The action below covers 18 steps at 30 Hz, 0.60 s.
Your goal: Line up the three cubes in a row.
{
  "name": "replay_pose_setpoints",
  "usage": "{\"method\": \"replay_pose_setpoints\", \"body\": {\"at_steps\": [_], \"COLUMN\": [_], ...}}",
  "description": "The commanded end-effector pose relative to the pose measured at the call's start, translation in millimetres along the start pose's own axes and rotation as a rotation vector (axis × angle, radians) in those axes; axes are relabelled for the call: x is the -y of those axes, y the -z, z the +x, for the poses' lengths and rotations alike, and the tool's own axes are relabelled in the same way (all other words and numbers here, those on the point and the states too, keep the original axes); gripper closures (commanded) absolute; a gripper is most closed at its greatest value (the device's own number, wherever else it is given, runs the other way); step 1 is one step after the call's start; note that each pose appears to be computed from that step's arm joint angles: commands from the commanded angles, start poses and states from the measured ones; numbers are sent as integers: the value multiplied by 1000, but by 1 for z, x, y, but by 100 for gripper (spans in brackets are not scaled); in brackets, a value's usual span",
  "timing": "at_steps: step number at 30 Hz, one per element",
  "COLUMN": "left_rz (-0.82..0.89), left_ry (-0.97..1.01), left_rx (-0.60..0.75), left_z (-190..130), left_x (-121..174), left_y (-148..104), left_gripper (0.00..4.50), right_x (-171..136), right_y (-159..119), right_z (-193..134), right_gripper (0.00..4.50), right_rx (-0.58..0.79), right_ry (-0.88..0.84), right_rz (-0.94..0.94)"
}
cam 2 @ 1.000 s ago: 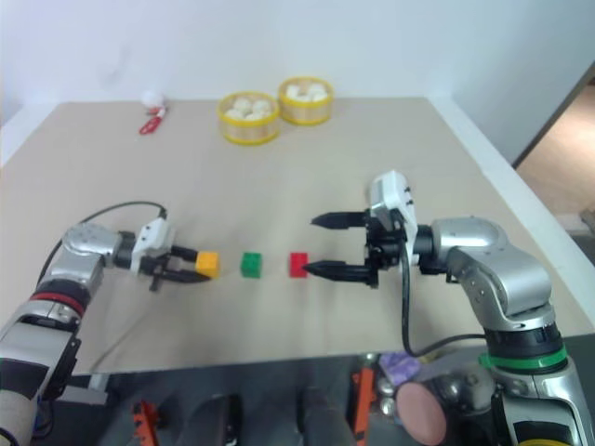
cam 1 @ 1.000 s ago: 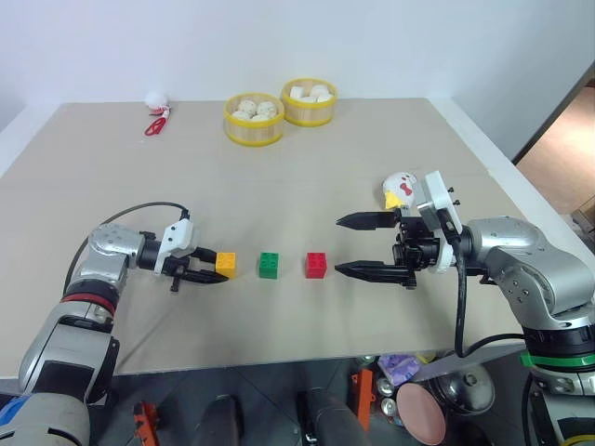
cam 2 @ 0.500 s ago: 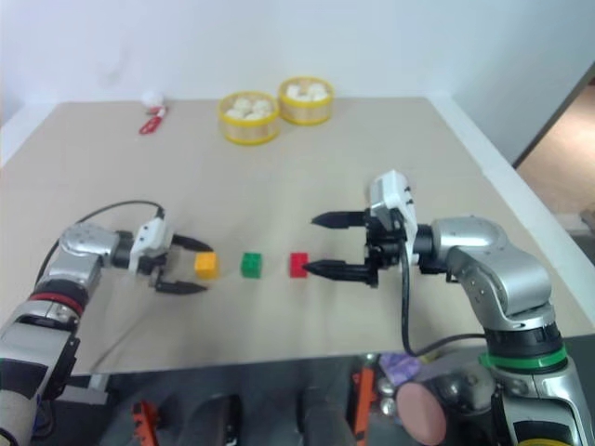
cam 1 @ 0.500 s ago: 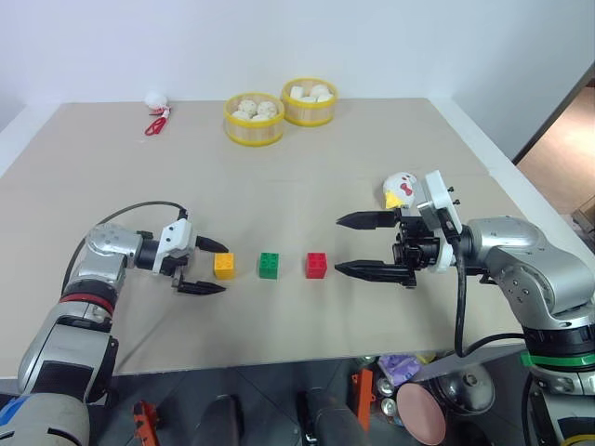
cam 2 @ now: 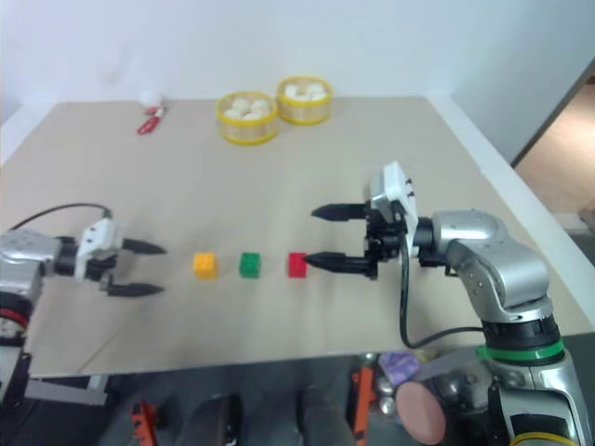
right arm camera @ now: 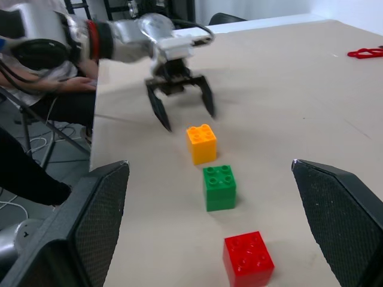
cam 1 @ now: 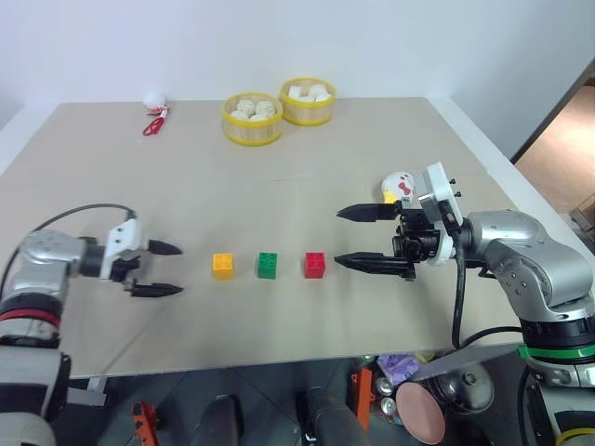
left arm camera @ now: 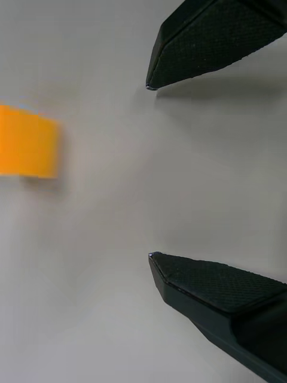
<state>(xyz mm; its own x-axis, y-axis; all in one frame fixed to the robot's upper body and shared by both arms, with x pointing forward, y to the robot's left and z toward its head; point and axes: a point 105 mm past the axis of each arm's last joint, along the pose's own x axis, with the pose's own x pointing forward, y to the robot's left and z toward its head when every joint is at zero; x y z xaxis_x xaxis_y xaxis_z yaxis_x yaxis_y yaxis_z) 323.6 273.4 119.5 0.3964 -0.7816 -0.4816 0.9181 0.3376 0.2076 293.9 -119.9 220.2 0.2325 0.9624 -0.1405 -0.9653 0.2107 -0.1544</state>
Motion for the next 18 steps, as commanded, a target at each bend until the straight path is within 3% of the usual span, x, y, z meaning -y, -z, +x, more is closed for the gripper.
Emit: {"method": "replay_pose_setpoints", "body": {"at_steps": [1, 5, 11, 18], "left_rz": [-97, -214, -499, -601], "left_ry": [-234, -449, -774, -986], "left_rx": [116, 265, 387, 489], "left_z": [-12, -15, -2, 0], "left_x": [-13, 1, 34, 37], "left_y": [-15, -23, -9, -13], "left_gripper": [1, 1, 1, 1], "right_x": [26, 47, 43, 37], "right_y": [1, 24, 63, 72], "right_z": [-6, -14, -15, -5], "right_gripper": [0, 0, 0, 0], "right_rx": [11, 53, 137, 200], "right_ry": [174, 381, 600, 689], "right_rz": [-36, 80, 274, 363]}}
